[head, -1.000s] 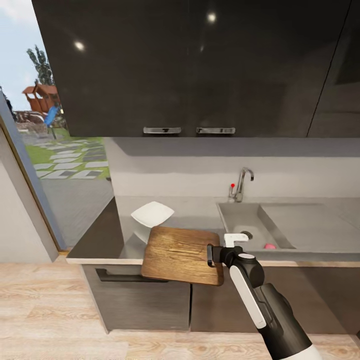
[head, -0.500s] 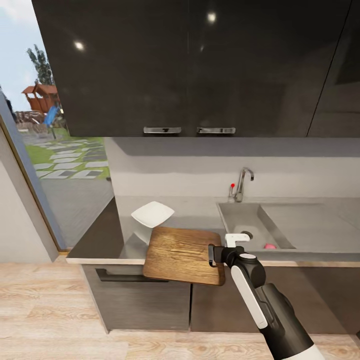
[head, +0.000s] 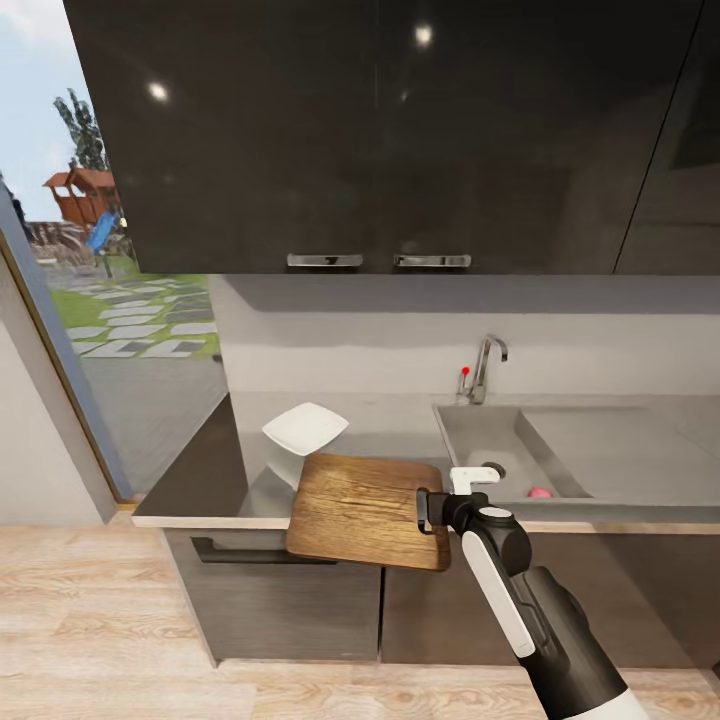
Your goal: In the kitchen, take the Vidalia onion out of the sink, dice it on the chopping board with the paring knife, put the diced onion into the bowl on the countertop, then place both the paring knife and the chopping board into the sink.
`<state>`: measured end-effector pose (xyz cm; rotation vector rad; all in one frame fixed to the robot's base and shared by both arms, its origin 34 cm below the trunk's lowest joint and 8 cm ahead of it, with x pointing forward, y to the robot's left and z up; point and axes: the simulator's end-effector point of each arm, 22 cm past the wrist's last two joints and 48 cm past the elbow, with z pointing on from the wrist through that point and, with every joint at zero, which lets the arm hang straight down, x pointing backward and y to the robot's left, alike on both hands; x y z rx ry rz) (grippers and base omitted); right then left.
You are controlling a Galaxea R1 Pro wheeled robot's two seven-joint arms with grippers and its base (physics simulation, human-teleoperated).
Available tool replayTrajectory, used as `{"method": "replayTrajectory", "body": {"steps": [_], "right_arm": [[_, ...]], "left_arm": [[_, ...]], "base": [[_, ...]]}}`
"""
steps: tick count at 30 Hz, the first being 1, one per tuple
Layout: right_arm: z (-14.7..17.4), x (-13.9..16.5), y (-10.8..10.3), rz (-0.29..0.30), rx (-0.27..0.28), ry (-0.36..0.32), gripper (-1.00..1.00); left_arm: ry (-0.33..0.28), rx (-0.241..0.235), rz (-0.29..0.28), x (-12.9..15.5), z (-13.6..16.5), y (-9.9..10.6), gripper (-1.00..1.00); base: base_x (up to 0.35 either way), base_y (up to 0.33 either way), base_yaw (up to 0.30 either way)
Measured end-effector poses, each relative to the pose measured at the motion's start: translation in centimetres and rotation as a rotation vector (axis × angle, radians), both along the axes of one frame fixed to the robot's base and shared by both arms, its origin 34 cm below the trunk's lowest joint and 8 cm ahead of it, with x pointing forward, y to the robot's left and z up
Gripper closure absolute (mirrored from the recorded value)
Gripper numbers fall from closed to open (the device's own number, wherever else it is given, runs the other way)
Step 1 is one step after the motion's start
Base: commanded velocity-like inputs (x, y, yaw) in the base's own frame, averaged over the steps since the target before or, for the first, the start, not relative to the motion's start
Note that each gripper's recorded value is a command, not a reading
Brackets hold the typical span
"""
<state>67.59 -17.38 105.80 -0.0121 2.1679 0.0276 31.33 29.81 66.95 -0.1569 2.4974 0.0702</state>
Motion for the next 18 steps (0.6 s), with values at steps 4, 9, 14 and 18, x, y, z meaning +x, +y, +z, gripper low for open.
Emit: {"method": "replayTrajectory", "body": {"steps": [4, 9, 14, 18], "right_arm": [[0.02, -0.01, 0.02, 0.000, 0.001, 0.000, 1.00], [0.02, -0.04, 0.01, 0.000, 0.000, 0.000, 1.00], [-0.01, -0.05, -0.03, 0.000, -0.002, 0.001, 1.00], [-0.03, -0.07, -0.04, 0.000, -0.002, 0.003, 1.00]], "left_arm": [[0.000, 0.000, 0.000, -0.01, 0.01, -0.01, -1.00], [0.000, 0.000, 0.001, -0.03, 0.01, -0.04, -1.00], [0.000, 0.001, 0.001, -0.04, 0.01, 0.02, -1.00], [0.000, 0.001, 0.001, -0.03, 0.01, 0.03, -1.00]], "base": [[0.071, -0.075, 0.000], [0.188, -0.201, 0.000], [0.221, -0.235, 0.000], [0.228, -0.231, 0.000]]}}
